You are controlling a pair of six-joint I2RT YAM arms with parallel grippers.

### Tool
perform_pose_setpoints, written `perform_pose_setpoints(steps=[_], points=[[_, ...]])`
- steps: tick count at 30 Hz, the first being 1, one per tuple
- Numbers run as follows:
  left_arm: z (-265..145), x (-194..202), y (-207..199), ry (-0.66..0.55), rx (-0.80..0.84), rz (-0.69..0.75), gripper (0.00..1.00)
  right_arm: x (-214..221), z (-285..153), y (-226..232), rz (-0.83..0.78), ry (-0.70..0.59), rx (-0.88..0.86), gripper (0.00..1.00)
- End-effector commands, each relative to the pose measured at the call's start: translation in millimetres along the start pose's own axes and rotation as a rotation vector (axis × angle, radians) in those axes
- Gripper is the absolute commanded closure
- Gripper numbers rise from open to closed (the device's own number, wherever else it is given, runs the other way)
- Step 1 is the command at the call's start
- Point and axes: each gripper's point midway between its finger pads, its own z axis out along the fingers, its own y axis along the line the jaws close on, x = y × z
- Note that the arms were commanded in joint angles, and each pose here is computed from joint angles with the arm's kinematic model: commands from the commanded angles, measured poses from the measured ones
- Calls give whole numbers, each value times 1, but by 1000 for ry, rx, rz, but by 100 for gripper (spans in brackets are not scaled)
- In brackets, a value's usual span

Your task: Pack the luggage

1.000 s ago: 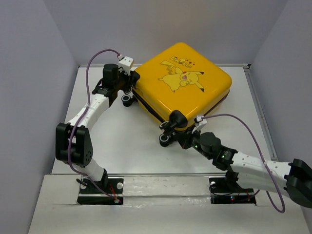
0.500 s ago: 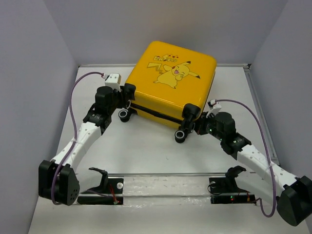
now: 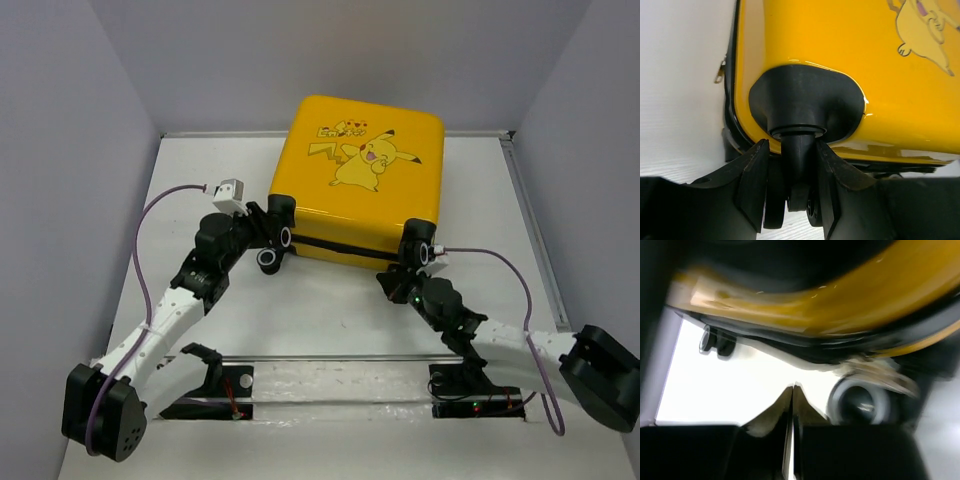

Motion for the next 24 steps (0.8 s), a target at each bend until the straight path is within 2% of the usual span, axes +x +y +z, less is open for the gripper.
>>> perform_pose_setpoints(steps=[1,2,4,5,9,10,11,14,15,16,17,18,21,24], points=[[-50,65,-115,308,539,-196,94,-7,7,76,-18,-115,-194,93],[-52,64,-117,303,545,-202,94,-16,14,80,-19,-155,-184,93],[-55,62,-118,284,552,-199,94,-9,29,85,-49,-144,-167,93],[-56,63,-114,286,528,-191,94,-14,37,104,-66,-147,-193,93],[-67,40,-113,209,505,-131,94,14,46,121,-159,-14,-166,93],[-67,37,-109,195,475,-118,94,28,41,108,-207,50,-111,92],[-68,33,-109,182,468,-112,94,30,37,101,-226,58,-74,90],[-70,20,-112,143,468,-105,94,44,14,63,-215,102,32,75],[-70,20,-113,143,471,-114,94,29,3,62,-166,51,25,55],[-69,19,-114,141,476,-116,94,28,-4,52,-134,38,36,43],[-69,16,-115,130,478,-116,94,38,-16,24,-103,56,95,35],[-68,16,-113,125,470,-114,94,26,-24,25,-57,9,78,30],[-68,13,-113,105,470,-122,94,27,-36,4,-18,-12,106,30],[-72,12,-114,89,489,-148,94,9,-38,-5,-4,-68,146,35]])
